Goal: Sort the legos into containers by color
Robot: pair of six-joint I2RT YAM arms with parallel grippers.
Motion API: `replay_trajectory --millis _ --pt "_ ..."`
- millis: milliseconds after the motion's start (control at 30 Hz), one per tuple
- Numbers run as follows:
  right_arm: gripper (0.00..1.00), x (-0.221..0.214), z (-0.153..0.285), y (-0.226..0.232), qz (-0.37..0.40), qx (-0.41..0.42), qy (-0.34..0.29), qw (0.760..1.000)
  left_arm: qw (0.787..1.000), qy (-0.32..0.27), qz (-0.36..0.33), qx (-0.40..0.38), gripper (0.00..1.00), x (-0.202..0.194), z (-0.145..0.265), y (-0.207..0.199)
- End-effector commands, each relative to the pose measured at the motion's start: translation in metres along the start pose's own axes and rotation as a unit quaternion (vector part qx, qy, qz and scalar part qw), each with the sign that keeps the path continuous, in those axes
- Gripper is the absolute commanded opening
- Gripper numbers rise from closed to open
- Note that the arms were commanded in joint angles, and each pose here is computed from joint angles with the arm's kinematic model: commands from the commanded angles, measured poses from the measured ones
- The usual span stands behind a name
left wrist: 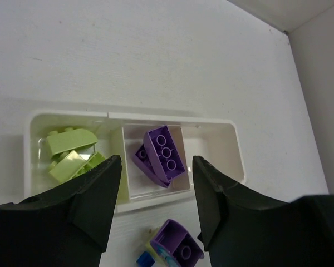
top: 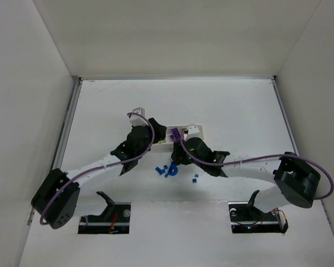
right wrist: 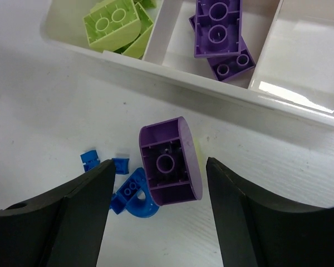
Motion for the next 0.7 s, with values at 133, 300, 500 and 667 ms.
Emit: replay_trajectory --millis 133,300,500,667 --pt "0.68 0.008 -0.014 0.006 0.018 -0.021 0.027 0.999 0.999 -0.012 0.037 0.002 0.5 0.003 0.039 0.021" --pt "0.56 0.007 -0.023 0.006 0.031 -0.048 0.045 0.997 0.998 -0.018 0.056 0.0 0.5 0.004 0.054 0.03" --pt "0.32 0.017 -0.019 0.003 0.023 -0.073 0.021 0.997 0.998 -0.013 0.064 -0.022 0.53 0.008 0.059 0.022" --pt "0.31 0.043 0.013 0.001 -0.029 -0.032 -0.061 0.997 0.995 -0.005 0.094 -0.046 0.55 0.009 0.062 0.01"
Point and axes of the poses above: each gripper's point midway between its finger pads, its own z axis back along the fingers, its own y axis along the line the jaws close on, x = y × z, the point moved 10 cm from there along z, back along the fingers, and after that the axes turned 14 degrees about z, right-handed, at the moved point
